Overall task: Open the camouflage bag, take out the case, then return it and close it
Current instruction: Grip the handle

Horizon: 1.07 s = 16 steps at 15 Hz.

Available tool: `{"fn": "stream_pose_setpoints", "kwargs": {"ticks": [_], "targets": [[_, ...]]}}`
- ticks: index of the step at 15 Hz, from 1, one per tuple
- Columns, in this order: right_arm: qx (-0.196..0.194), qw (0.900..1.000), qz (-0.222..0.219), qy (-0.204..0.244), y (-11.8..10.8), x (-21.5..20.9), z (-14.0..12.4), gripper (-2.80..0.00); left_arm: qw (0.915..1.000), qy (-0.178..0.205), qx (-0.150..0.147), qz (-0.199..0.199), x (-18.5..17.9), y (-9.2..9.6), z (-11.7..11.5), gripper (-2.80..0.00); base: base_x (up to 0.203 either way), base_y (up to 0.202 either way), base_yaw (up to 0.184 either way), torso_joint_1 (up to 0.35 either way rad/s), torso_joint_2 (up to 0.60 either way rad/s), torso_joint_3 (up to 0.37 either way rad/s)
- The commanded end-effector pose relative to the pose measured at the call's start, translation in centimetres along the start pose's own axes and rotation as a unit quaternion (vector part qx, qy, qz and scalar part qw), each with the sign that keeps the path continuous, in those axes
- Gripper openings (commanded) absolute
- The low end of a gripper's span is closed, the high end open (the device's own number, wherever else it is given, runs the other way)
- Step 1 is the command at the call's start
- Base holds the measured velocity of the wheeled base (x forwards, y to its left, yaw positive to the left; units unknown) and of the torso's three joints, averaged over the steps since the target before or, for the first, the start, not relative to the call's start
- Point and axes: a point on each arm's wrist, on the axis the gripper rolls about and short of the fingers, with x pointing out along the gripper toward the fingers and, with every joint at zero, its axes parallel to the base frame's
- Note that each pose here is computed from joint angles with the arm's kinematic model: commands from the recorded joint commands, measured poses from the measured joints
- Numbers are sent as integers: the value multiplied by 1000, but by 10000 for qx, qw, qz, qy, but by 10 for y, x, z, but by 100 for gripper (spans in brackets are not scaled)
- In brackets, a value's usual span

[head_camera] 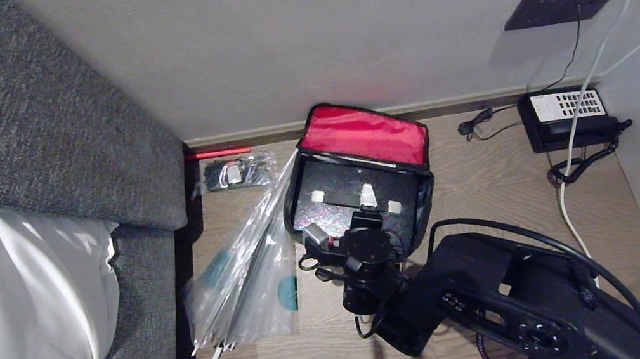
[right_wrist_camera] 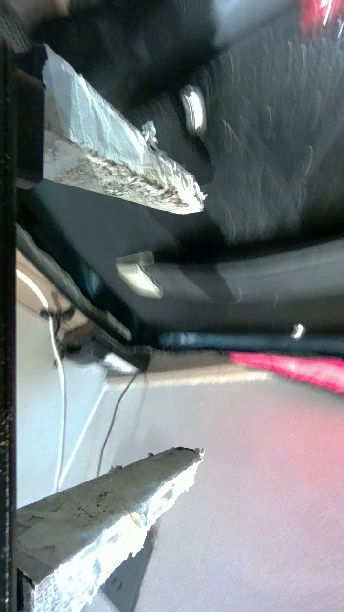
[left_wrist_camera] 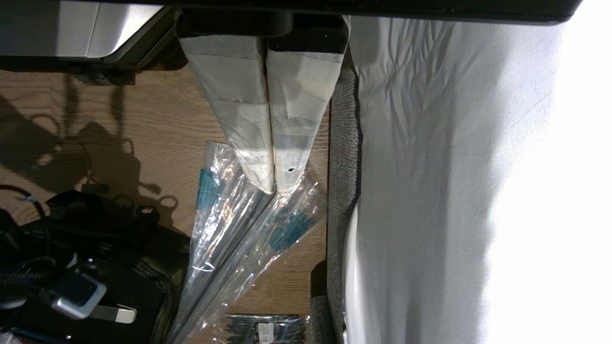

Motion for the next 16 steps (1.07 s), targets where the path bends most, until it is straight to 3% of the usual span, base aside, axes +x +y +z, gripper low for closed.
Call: {"fn": "stream_pose_setpoints", "kwargs": {"ticks": [1,10,16], "targets": [[51,9999,-143,17,0,10,0,0,10000,2,-4,-3,0,0,0,-280,0,0,0,0,0,0],[-361,9992,-49,163,12,35,-15,0,10000,2,-1,-3,0,0,0,-280,0,0,0,0,0,0],[283,9967,-643,403,-20,71,-10,0,10000,2,-3,-3,0,0,0,-280,0,0,0,0,0,0]]}}
